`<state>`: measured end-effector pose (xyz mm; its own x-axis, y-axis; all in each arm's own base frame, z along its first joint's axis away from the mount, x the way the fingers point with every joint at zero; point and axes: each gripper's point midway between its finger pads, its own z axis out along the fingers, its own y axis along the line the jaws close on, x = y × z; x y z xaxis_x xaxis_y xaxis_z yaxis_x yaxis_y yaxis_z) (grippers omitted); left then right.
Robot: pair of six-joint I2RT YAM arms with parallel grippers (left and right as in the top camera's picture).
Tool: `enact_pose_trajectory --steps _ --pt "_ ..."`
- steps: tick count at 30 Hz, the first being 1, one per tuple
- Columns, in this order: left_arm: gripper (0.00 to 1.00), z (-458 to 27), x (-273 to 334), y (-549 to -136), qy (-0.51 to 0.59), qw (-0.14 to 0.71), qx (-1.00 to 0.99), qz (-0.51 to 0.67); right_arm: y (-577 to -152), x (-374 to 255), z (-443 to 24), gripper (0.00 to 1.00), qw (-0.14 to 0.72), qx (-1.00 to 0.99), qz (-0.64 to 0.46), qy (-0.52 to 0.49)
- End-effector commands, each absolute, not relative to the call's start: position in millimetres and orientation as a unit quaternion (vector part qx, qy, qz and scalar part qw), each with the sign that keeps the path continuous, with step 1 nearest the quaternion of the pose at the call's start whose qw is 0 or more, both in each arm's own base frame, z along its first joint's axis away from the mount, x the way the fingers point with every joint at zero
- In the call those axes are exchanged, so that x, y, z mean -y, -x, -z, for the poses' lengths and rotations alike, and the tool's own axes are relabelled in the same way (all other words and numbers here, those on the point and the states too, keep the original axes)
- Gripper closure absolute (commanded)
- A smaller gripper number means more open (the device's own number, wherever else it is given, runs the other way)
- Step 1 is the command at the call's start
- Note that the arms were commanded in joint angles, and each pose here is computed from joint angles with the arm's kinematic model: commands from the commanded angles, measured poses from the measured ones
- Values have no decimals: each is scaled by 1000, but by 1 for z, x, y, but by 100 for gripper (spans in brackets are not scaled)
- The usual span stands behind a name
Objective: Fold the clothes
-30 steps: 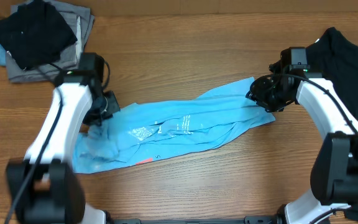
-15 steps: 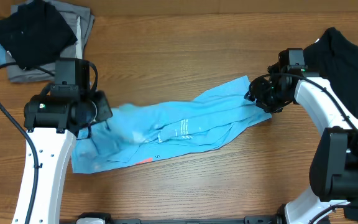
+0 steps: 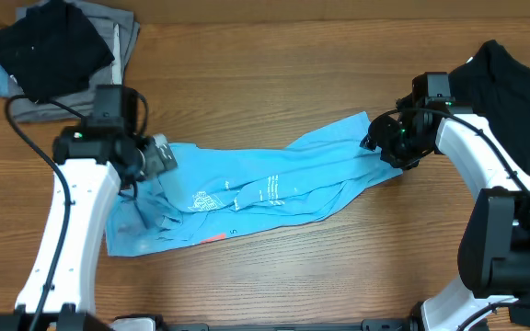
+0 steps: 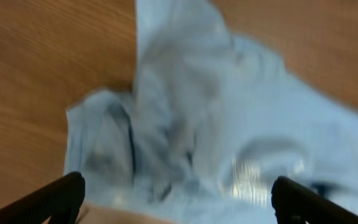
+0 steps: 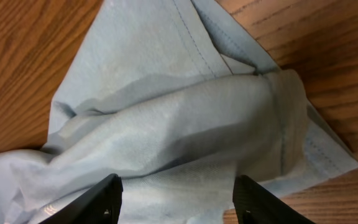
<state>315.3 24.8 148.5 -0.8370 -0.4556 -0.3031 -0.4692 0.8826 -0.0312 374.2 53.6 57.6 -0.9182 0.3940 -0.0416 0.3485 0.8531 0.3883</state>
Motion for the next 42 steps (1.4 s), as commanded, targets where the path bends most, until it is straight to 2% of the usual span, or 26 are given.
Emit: enact_pose_trajectory --steps 1,5,16,23,36,42 --pt "7 -130 -59 -345 309 167 -936 10 -372 -53 -54 37 54 -963 -184 -190" --pt "10 -101 -68 -379 318 172 -928 85 -374 -53 -54 37 57 -963 -185 -189" --pt "10 -39 -100 -414 317 183 -930 25 -370 -53 -53 36 50 -963 -183 -191" --pt "16 -42 -118 -422 308 212 -927 -23 -367 -53 -53 36 43 -963 -182 -192" --pt "17 -12 -128 -421 304 191 -932 -53 -363 -53 -52 36 35 -964 -181 -194" --pt "27 -7 -128 -422 299 190 -934 -54 -362 -53 -52 36 34 -964 -180 -194"
